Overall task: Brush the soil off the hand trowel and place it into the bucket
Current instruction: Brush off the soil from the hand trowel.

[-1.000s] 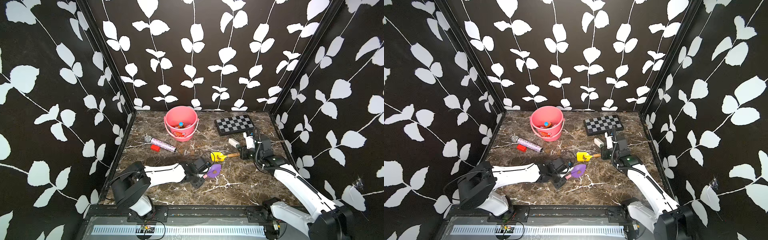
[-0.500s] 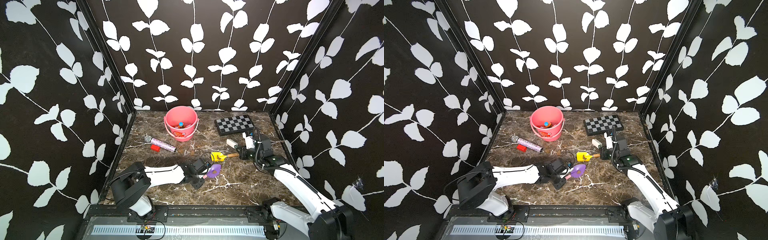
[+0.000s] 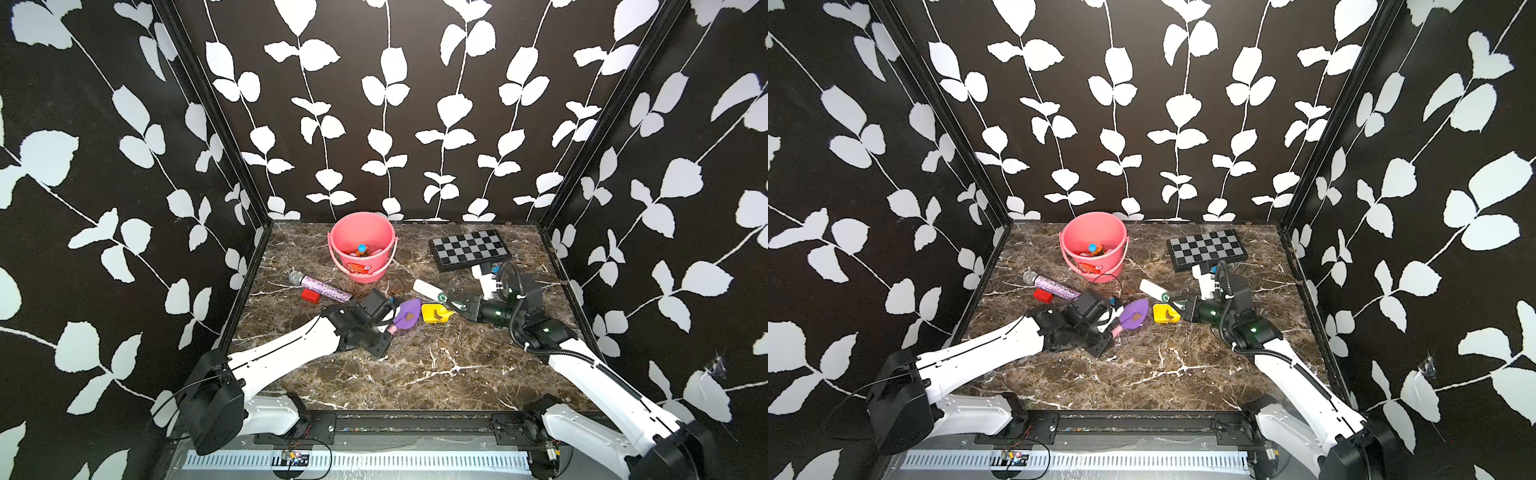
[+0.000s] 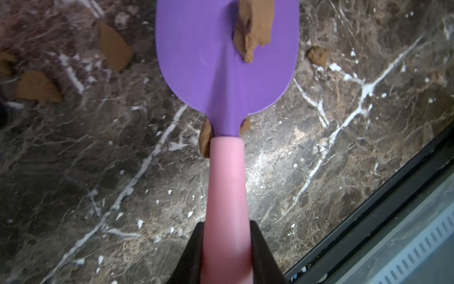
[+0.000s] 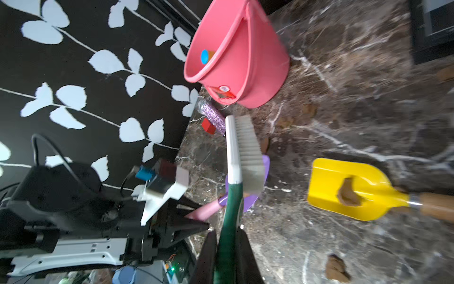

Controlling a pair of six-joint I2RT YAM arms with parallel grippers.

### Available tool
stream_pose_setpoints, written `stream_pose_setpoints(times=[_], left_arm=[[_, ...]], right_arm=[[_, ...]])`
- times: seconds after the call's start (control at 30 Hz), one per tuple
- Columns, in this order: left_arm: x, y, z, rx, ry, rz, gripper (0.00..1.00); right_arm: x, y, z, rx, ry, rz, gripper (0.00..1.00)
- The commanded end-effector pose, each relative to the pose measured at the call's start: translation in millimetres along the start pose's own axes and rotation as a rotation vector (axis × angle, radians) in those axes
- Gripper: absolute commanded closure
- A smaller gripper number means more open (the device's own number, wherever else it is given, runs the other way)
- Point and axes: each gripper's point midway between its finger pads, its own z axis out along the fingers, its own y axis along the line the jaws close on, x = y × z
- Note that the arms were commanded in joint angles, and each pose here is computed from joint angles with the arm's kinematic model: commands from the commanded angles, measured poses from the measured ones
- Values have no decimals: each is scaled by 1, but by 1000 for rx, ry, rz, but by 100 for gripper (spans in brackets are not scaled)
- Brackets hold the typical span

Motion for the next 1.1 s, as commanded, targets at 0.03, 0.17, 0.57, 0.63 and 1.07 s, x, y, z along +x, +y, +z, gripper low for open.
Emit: stream_pose_setpoints(times=[0.03,0.17,0.57,0.63,1.07], left_arm=[[-6,0,-23,57,8,-84,100],[-16,-4,-27,92,-11,-110,100],[-16,-5,-30,103,-1,-134,100],[-16,-4,-30,106,2,-139,100],[-9,9,-24,92,25,-176,100]], right_arm=[[6,32,19,-186,27,71,100],[21,36,38,-226,80,94,100],[13,-2,43,-127,55,121,100],[6,-8,36,-103,33,119,100],[16,23,44,-212,69,112,100]])
